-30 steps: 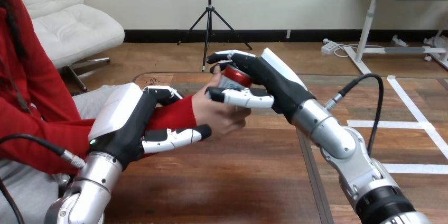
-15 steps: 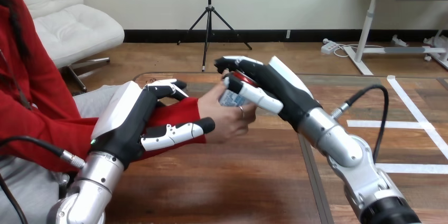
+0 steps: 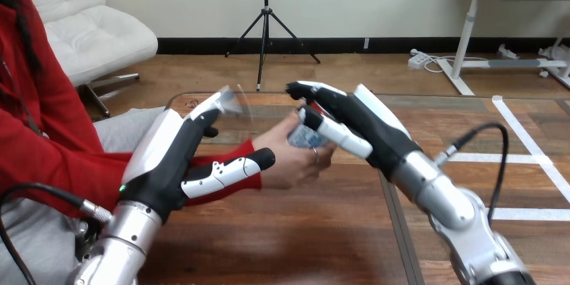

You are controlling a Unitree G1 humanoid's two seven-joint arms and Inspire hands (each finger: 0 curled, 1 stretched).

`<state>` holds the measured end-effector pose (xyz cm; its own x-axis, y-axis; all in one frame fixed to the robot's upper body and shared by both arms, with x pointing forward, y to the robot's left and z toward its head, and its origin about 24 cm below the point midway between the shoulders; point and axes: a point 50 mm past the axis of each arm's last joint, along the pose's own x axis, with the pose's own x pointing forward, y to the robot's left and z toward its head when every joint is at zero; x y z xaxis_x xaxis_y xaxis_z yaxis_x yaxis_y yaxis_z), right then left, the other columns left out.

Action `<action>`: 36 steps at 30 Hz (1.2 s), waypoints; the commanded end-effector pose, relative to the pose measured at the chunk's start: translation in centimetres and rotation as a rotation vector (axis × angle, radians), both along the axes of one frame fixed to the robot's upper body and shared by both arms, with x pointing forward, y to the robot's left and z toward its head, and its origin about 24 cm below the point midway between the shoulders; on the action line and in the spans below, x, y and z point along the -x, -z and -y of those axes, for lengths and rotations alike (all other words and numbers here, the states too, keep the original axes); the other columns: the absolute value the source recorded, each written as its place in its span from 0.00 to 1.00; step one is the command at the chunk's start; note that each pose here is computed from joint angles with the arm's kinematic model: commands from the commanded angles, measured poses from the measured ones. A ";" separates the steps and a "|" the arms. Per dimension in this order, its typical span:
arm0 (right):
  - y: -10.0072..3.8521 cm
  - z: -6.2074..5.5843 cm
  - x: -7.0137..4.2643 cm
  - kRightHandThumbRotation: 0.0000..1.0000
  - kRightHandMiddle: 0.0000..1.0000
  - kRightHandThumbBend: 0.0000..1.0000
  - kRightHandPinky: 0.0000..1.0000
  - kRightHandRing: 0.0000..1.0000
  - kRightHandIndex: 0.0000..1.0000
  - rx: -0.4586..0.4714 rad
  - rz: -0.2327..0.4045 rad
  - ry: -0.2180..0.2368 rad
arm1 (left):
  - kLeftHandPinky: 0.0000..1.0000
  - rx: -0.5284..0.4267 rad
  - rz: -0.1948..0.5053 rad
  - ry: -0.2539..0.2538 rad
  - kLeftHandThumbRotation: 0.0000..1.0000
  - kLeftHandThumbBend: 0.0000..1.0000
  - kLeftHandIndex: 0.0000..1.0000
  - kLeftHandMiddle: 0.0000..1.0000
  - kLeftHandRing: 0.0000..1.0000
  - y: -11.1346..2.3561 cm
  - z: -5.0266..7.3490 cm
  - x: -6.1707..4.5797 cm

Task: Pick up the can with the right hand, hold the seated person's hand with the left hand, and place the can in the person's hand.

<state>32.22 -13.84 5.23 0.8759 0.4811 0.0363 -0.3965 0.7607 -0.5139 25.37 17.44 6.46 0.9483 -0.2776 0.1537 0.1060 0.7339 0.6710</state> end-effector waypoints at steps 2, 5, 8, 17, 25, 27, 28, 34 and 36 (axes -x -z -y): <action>-1.8 0.6 0.2 1.00 0.92 0.91 0.90 0.94 0.91 -0.049 0.090 0.029 | 0.85 0.026 0.102 -0.003 0.98 1.00 0.99 1.00 1.00 -1.0 0.9 -0.1; -1.7 0.9 0.5 1.00 0.93 0.91 0.91 0.94 0.92 -0.068 0.095 0.036 | 0.85 0.071 0.095 -0.020 0.99 1.00 1.00 1.00 1.00 -0.6 1.0 0.1; -1.7 1.2 0.9 1.00 0.92 0.89 0.91 0.94 0.92 -0.088 0.120 0.040 | 0.85 0.120 0.080 -0.037 1.00 1.00 1.00 1.00 1.00 -0.2 1.0 0.4; -1.3 2.0 2.1 1.00 0.92 0.88 0.88 0.93 0.92 -0.147 0.138 0.044 | 0.87 0.304 0.086 -0.049 1.00 0.87 0.97 0.96 0.96 0.6 0.9 0.9; -0.9 2.5 3.5 1.00 0.93 0.87 0.88 0.94 0.93 -0.244 0.124 0.040 | 0.82 0.405 0.120 -0.075 1.00 0.71 0.88 0.90 0.89 1.1 0.5 1.2; -0.8 2.6 3.8 1.00 0.94 0.87 0.89 0.94 0.93 -0.261 0.118 0.044 | 0.81 0.412 0.121 -0.076 1.00 0.70 0.87 0.88 0.88 1.2 0.4 1.3; -0.8 2.7 4.0 1.00 0.94 0.89 0.89 0.94 0.93 -0.268 0.116 0.046 | 0.80 0.415 0.121 -0.077 1.00 0.69 0.86 0.88 0.87 1.2 0.3 1.3; -0.5 2.9 5.0 1.00 0.94 0.93 0.88 0.94 0.92 -0.298 0.113 0.055 | 0.80 0.419 0.125 -0.070 1.00 0.68 0.84 0.86 0.87 1.3 0.1 1.3; -0.4 3.0 5.3 1.00 0.94 0.94 0.88 0.93 0.92 -0.307 0.116 0.061 | 0.80 0.414 0.128 -0.065 1.00 0.67 0.84 0.86 0.87 1.2 0.0 1.3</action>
<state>27.09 -16.71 3.78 0.9040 0.3932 0.1681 -0.3319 0.8930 -0.3038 23.39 16.95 4.18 0.9486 -0.1104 0.2966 0.0089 0.9461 0.3237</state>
